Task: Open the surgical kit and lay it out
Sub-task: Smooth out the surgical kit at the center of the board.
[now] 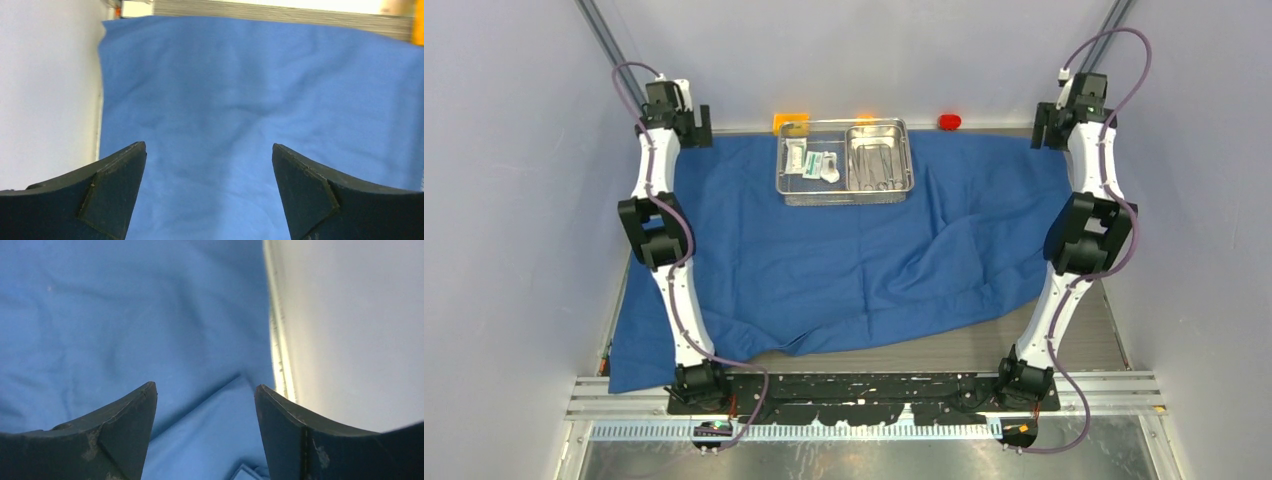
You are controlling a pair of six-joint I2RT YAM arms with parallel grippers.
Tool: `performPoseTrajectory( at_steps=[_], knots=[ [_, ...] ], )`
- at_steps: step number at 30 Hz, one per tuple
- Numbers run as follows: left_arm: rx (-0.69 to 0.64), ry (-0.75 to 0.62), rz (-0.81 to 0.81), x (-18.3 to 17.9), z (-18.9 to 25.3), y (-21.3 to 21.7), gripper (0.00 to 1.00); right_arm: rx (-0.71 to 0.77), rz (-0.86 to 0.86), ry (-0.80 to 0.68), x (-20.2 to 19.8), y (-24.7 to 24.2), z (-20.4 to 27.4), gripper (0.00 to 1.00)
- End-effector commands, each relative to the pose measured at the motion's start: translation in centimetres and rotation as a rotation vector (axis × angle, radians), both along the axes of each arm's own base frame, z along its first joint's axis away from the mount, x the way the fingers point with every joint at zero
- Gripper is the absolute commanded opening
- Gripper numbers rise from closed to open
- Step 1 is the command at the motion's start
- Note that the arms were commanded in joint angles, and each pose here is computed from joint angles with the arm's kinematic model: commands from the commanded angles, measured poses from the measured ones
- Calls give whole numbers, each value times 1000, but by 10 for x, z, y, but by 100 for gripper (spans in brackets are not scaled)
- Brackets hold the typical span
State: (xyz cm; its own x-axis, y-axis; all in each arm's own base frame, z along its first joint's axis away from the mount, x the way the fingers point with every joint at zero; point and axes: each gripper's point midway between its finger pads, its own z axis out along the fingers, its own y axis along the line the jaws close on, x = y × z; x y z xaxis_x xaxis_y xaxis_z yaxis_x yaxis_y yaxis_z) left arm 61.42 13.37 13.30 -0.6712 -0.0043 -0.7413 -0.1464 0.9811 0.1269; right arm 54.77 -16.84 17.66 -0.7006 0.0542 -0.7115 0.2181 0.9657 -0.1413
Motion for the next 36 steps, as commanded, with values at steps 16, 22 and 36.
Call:
performPoseTrajectory(
  at_steps=[16,22,36],
  knots=[
    [-226,28,-215,-81,15,-71,100,150,22,188,8,29,-128,66],
    [-200,71,-243,-100,0,-72,97,148,28,212,12,24,-144,41],
    [-169,114,-231,-115,-12,-67,94,44,-9,206,40,-6,-156,0]
  ],
)
